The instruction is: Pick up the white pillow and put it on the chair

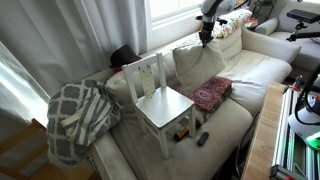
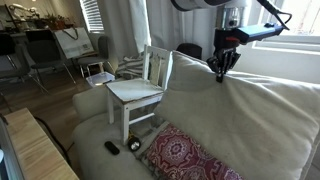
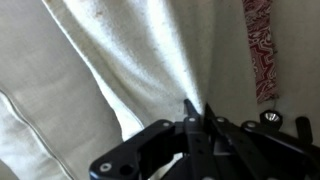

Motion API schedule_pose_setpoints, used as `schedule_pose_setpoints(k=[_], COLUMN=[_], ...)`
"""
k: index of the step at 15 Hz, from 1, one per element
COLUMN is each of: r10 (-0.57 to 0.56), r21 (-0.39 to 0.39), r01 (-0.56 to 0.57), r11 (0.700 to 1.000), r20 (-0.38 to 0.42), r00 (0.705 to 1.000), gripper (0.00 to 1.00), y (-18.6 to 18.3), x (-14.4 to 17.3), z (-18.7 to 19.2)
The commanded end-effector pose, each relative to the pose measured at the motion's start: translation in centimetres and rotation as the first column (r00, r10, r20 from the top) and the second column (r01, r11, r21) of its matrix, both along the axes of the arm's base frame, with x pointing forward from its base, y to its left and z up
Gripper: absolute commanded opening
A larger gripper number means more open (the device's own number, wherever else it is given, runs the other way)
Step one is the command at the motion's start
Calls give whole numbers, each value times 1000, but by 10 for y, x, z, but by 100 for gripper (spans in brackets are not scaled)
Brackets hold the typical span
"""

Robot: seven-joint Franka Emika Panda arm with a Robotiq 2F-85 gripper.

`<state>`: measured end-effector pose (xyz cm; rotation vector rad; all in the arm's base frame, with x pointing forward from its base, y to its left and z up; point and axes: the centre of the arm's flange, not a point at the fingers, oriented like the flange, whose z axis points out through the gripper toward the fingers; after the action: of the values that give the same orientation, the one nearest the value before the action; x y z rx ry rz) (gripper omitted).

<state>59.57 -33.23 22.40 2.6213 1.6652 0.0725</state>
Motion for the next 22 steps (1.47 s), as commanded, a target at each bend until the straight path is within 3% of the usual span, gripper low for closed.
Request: schedule_pose_setpoints(k=[1,5,6,10,17,22], r10=[2,-1,-13,38,13,-8], r21=[-1,4,-15,-17,-56,-17], r01=[-2,1,13,-38,-10,10], r11=[1000,1000,1000,999,998,1000], r20=[2,-17,-6,-1,55,78], r00=[1000,1000,1000,999,998,997], gripper=[8,8,2,2,2,2], y=[4,4,2,14,33,58], x=[-3,-4,-2,-8,-23,-46], z=[4,-11,-13,12,77,125])
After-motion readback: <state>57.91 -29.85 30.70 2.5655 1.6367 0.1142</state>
